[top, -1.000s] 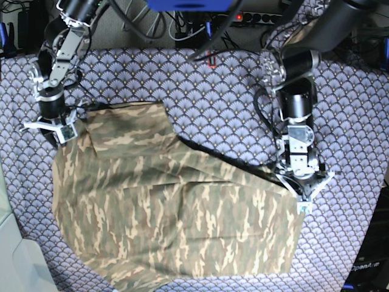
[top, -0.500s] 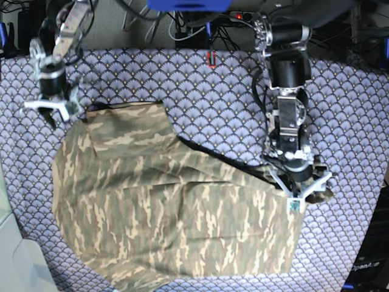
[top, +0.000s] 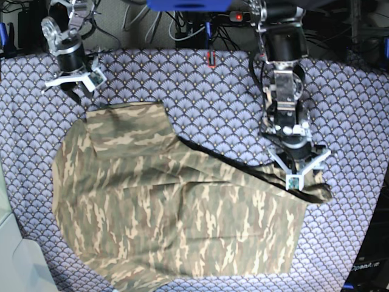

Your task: Fold the T-shirt properly

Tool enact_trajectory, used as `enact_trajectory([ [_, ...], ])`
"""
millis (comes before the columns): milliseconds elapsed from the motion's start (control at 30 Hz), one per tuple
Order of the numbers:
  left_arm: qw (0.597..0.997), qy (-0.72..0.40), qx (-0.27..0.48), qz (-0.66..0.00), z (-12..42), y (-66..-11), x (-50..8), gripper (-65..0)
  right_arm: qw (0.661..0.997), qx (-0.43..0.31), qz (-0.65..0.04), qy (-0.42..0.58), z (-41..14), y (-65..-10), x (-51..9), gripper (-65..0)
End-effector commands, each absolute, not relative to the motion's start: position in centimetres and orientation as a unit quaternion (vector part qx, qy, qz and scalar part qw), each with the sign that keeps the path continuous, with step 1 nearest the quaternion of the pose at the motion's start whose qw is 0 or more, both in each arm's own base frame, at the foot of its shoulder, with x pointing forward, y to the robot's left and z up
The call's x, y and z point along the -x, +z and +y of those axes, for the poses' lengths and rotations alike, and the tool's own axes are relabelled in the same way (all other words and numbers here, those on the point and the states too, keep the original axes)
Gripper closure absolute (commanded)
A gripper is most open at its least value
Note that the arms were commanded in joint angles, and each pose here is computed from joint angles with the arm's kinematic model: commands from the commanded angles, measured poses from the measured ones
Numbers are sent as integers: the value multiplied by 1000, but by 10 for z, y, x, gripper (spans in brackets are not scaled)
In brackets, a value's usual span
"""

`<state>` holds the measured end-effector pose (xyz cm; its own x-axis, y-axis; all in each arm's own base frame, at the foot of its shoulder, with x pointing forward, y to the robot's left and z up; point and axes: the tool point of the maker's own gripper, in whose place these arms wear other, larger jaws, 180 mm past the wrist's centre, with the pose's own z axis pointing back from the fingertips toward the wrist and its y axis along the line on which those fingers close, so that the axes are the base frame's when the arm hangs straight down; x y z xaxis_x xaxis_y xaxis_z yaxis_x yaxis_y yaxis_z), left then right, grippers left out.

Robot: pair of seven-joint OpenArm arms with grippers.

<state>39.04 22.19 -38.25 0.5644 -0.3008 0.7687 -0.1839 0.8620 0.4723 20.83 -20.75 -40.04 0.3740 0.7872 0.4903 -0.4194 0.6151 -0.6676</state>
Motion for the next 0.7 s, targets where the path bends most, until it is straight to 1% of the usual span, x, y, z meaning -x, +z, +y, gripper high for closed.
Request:
enact_trajectory([
  [0,829,-31,-268,-490,223,-364,-399,-332,789,231,-426,377,-209,-392,-213,-214],
  [233,835,-32,-266,-480,221,-374,-386,-332,792,201,-426,388,-189,-411,-224,-214],
  [333,839,-32,-263,-476,218,-379,-382,-332,791,201,-431,385,-189,-411,-232,-214],
  [500,839,-32,-262,-475,217,-380,-377,-332,800,173,-429,383,-186,-412,-243,-214],
  [667,840,-33,-264,-473,217,-382,-373,-332,796,179,-436,380,-189,-406,-252,-214],
])
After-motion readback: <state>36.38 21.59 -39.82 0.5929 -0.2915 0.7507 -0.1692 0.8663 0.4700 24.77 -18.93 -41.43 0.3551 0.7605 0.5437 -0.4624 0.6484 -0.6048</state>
